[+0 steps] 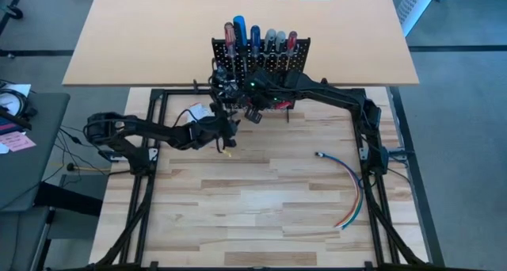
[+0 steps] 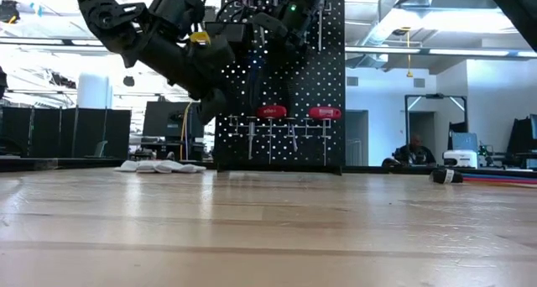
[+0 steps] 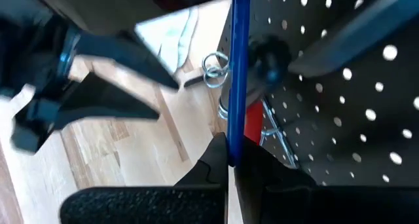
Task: Hang tools onto peg board
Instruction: Hang the blue pick tool on the peg board
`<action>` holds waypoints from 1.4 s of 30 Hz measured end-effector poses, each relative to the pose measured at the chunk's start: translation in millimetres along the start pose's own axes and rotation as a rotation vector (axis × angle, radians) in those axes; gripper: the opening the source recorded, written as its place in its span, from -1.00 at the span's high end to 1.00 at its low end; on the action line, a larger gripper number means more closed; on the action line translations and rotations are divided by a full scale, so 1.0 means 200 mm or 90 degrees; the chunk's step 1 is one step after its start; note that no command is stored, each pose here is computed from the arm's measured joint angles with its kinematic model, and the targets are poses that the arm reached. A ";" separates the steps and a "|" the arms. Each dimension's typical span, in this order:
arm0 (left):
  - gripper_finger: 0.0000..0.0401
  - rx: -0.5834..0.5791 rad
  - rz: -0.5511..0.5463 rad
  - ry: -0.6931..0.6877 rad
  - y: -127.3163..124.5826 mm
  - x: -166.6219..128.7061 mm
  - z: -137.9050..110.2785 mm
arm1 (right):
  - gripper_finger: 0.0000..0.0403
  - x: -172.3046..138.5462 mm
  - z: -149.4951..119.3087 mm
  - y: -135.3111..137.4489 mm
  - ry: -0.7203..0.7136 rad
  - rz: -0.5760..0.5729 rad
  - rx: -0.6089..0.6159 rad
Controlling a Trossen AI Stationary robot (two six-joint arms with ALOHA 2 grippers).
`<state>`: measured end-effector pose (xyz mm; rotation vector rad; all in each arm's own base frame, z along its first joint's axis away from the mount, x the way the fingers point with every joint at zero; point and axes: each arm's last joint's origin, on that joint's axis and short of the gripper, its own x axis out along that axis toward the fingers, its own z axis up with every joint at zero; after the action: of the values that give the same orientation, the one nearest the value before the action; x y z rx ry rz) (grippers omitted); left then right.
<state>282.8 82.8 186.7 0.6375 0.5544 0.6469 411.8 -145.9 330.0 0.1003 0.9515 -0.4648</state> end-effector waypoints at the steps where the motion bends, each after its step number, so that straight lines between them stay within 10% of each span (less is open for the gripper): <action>1: 0.17 0.003 -0.006 -0.003 -0.01 -0.01 0.01 | 0.94 0.00 0.00 0.00 -0.004 0.000 0.000; 19: 0.31 0.111 -0.016 0.145 -0.26 -0.20 -0.01 | 0.94 0.00 0.01 0.00 -0.009 0.000 -0.013; 42: 0.36 -0.154 -0.027 0.048 -0.17 -0.26 -0.26 | 0.86 0.14 0.00 -0.01 0.010 -0.006 -0.032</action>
<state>228.2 44.6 142.0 0.3749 0.5475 0.6881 424.8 -156.6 308.6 0.0542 0.9789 -0.4494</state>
